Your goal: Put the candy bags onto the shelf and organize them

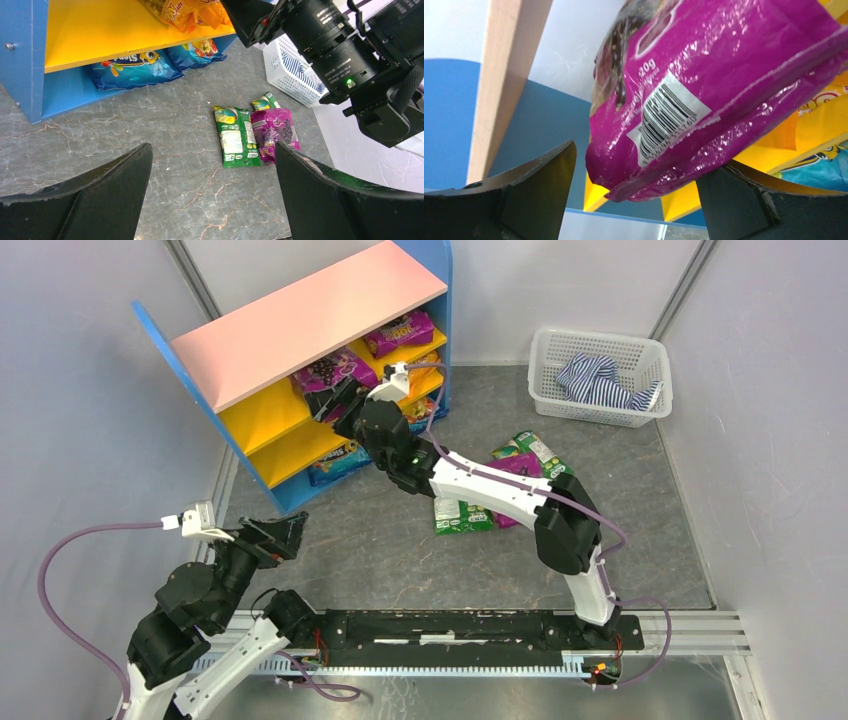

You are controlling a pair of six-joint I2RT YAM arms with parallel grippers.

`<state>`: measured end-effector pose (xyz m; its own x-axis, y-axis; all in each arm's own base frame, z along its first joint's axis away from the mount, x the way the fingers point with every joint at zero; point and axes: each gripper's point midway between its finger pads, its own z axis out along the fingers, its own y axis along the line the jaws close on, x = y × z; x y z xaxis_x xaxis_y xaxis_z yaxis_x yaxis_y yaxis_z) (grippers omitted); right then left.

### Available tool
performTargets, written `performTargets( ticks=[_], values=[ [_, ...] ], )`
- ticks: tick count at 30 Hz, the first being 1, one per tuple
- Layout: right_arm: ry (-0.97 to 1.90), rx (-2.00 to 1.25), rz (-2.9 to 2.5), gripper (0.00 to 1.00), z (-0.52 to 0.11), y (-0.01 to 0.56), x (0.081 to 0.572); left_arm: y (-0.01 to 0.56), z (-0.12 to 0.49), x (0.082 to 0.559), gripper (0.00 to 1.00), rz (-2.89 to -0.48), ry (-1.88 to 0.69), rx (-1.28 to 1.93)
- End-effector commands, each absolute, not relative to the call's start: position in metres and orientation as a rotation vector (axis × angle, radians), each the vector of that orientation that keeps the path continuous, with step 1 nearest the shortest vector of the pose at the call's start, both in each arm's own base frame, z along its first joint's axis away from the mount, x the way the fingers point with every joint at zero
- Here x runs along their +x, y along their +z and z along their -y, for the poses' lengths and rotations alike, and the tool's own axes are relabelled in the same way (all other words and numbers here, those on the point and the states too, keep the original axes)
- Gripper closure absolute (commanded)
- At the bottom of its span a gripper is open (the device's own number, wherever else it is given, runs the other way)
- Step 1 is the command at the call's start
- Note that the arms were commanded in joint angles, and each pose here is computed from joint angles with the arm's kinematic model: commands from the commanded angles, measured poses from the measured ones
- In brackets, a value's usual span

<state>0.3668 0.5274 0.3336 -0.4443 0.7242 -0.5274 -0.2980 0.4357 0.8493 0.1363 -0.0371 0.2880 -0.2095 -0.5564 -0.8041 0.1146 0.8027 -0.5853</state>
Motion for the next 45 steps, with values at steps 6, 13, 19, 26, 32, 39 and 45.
performTargets(
  ticks=[6, 13, 19, 26, 32, 39, 45],
  values=[
    [1.316, 0.272, -1.599, 0.19, -0.525, 0.357, 0.336, 0.295, 0.038, 0.139, 0.03, -1.651, -0.658, -0.376],
    [1.294, 0.298, -1.548, 0.49, -0.528, 0.368, 0.348, 0.295, 0.036, 0.138, 0.03, -1.643, -0.661, -0.382],
    [1.276, 0.274, -1.512, 0.64, -0.542, 0.384, 0.362, 0.296, 0.036, 0.137, 0.03, -1.640, -0.665, -0.382],
    [1.207, 0.307, -1.461, 0.68, -0.537, 0.382, 0.390, 0.296, 0.036, 0.137, 0.03, -1.641, -0.664, -0.379],
    [1.167, 0.313, -1.448, 0.67, -0.534, 0.380, 0.407, 0.296, 0.036, 0.137, 0.03, -1.639, -0.665, -0.381],
    [1.182, 0.275, -1.469, 0.59, -0.535, 0.376, 0.407, 0.296, 0.036, 0.137, 0.02, -1.638, -0.666, -0.382],
    [1.190, 0.177, -1.502, 0.42, -0.529, 0.387, 0.384, 0.296, 0.037, 0.137, 0.02, -1.640, -0.666, -0.379]
  ],
)
